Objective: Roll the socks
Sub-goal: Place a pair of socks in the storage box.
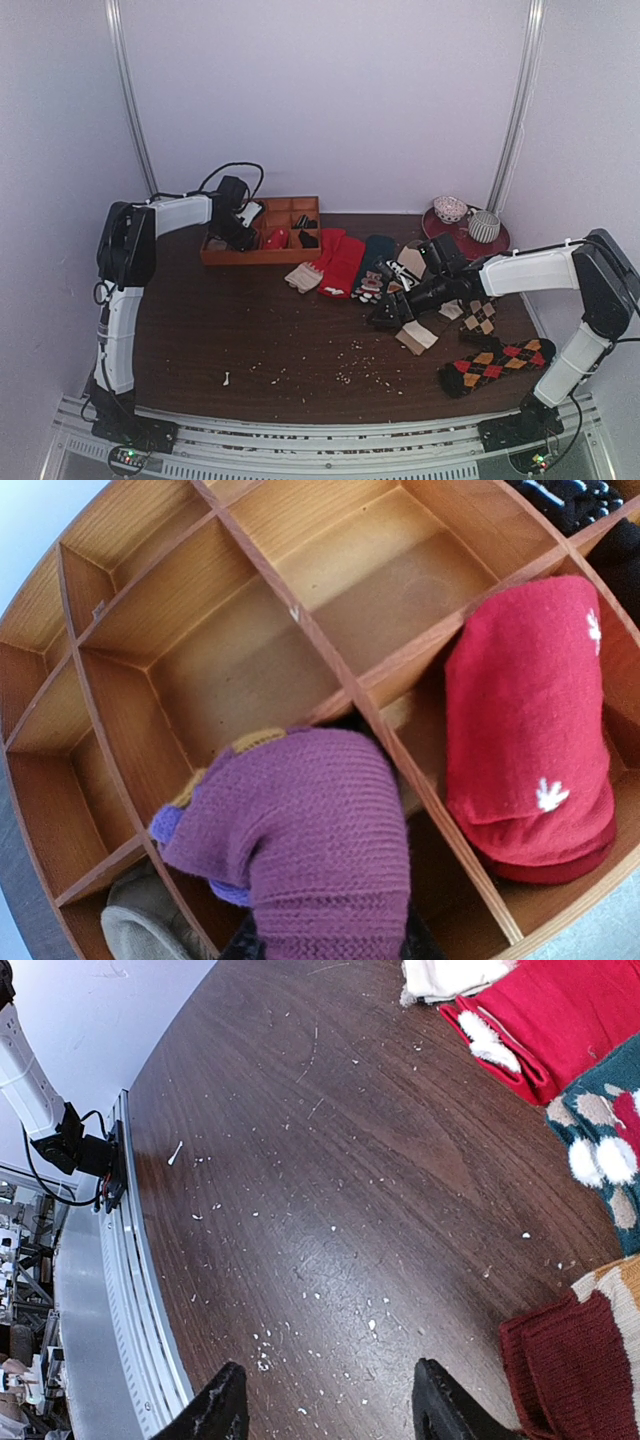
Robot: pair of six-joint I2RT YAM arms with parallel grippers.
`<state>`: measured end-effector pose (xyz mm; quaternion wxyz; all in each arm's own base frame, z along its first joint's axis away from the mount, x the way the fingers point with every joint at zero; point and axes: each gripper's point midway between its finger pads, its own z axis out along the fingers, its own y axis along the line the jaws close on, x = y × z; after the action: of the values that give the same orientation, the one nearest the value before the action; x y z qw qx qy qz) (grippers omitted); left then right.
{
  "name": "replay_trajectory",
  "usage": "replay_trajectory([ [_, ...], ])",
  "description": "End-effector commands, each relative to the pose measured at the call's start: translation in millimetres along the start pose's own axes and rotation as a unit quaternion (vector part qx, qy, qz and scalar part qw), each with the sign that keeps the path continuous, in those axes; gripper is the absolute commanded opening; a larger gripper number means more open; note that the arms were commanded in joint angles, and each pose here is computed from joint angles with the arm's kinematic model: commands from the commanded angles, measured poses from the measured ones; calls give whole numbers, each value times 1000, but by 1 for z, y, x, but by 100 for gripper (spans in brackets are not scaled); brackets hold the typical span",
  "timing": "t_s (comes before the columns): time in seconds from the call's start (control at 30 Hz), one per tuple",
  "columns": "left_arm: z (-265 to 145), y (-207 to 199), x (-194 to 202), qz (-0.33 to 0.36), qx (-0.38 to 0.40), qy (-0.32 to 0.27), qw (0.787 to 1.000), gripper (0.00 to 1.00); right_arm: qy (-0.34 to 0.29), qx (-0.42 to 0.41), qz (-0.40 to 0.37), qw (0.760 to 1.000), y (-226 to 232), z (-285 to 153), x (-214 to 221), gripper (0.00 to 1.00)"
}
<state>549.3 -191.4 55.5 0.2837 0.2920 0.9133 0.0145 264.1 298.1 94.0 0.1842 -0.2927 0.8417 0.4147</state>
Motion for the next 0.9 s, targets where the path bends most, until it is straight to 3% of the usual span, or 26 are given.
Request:
replay_trajectory([
  [0.0,10,-34,29,16,66,49,997,29,2,-4,-1,1000,-2,0,-3,57],
  [0.87,-15,-14,-5,16,29,9,999,40,3,-6,-5,1000,-2,1,-4,56],
])
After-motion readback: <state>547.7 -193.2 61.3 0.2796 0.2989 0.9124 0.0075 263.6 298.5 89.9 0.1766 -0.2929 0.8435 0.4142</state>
